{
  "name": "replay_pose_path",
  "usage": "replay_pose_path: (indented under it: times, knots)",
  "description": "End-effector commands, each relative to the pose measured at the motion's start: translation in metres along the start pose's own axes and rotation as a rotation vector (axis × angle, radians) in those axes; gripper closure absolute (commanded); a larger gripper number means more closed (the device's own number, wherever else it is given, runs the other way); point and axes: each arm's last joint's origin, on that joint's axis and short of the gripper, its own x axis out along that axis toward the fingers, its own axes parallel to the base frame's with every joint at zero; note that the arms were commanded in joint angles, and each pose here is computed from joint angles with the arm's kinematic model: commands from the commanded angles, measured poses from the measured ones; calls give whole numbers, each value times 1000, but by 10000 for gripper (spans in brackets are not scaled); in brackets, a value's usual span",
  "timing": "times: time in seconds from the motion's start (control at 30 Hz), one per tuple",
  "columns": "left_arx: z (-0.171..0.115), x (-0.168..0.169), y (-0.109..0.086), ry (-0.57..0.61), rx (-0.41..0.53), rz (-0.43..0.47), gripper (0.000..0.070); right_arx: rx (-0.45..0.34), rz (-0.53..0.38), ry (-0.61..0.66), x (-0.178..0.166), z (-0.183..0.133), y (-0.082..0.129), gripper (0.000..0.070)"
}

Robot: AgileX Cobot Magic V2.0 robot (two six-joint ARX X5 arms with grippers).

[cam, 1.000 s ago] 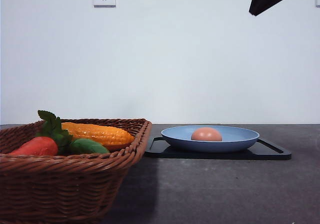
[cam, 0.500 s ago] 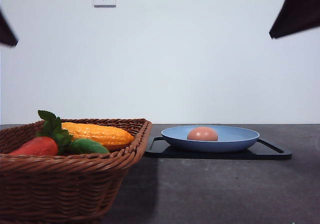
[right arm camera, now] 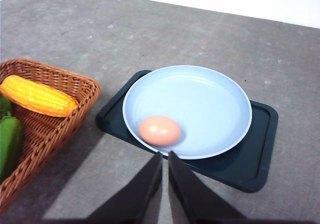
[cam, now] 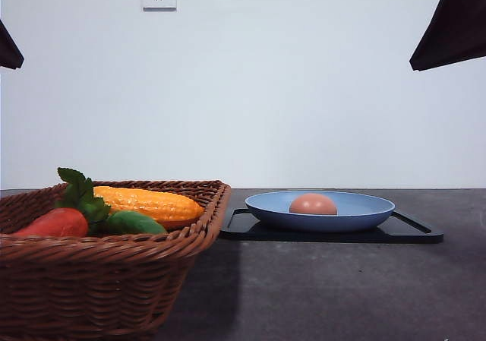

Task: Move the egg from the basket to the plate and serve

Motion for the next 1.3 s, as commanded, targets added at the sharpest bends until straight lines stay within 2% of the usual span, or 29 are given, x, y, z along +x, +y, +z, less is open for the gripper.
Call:
replay_pose_path:
  times: [0.0,0.17,0.23,0.37,0.47,0.67,0.77,1.0,1.2,1.27]
  knots:
    - [4,-1,-2,-15,-7,-13,700,15,8,-14,0,3,2,700]
    - [4,-7,0,-23,-7,-15,700,15,9,-14,0,3,2,700]
    - [4,-16,5,-56,41,-1,700,15,9,-14,0,3,2,700]
    - [2,-36,17,-191,26,29,700,15,8,-14,0,3,2,700]
    - [-7,-41,29,-306,13,96,700,15,8,-14,0,3,2,700]
    - [-42,-29,50,-419,-6,155,700,15,8,-14,0,3,2,700]
    - [-60,-21,60,-410,-22,177,700,15,8,-14,0,3,2,700]
    - [-90,-7,74,-333,-130,268,700,15,8,-14,0,3,2,700]
    - [-108,2,78,-229,-147,290,700,15,8,-14,0,3,2,700]
    - [-109,3,78,-231,-148,288,700,15,8,-14,0,3,2,700]
